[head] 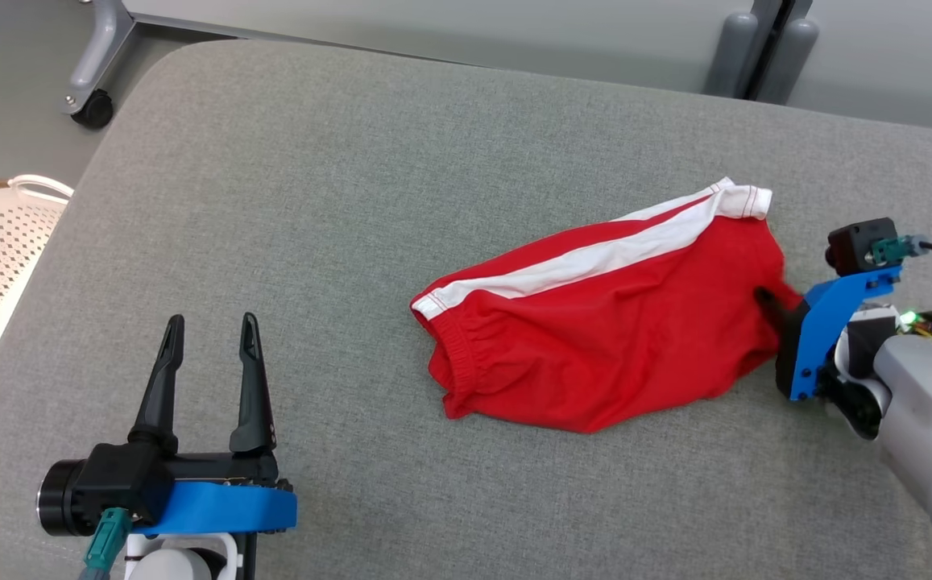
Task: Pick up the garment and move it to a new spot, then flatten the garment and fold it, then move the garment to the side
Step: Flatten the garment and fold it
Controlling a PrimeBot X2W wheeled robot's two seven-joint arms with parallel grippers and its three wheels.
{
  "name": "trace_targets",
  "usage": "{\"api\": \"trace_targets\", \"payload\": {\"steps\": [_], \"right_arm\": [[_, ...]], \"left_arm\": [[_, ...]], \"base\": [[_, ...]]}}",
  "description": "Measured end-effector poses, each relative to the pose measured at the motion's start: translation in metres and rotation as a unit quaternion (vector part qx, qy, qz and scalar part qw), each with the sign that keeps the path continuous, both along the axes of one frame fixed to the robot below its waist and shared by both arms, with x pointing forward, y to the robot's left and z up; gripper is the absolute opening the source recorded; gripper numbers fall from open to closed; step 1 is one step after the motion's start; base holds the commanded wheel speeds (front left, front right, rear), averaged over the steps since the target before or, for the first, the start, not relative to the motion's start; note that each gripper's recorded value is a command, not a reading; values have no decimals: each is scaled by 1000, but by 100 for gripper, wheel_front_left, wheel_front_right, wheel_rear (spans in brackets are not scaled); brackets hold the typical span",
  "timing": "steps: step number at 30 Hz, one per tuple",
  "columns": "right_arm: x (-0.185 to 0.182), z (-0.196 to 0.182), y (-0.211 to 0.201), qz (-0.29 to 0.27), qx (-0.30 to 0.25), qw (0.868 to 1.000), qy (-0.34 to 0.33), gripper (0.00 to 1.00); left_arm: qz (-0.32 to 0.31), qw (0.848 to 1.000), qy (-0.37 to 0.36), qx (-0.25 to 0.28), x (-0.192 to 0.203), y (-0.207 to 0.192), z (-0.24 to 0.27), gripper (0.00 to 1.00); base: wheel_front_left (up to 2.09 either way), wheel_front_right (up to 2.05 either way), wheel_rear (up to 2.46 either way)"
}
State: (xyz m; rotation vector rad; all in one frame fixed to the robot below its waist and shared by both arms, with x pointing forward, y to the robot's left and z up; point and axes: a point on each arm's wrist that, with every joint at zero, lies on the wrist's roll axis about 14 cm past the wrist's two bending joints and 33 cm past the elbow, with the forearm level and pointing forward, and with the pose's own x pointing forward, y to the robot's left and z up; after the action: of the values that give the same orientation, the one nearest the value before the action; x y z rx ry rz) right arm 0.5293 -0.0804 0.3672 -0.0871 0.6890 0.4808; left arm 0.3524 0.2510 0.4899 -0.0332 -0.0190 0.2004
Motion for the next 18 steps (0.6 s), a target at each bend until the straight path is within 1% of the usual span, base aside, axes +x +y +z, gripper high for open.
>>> {"api": "trace_targets", "payload": {"steps": [3,9,12,18], "right_arm": [[-6,-1,2,-10,14,1000,11,0],[-17,6,-5,-33,41,999,-4,0],[-26,10,-16,-58,61,996,-14,0],[-52,17,-44,-100,83,991,-36,0]], "left_arm": [[-3,1000,-2,-1,0,-2,1,100],[-18,1000,-7,-8,2,-11,2,100],[-26,1000,-5,-12,1,-16,0,100],[-51,999,-11,-13,1,-31,2,100]], "base": [[0,0,0],[0,0,0],[0,0,0],[0,0,0]]}}
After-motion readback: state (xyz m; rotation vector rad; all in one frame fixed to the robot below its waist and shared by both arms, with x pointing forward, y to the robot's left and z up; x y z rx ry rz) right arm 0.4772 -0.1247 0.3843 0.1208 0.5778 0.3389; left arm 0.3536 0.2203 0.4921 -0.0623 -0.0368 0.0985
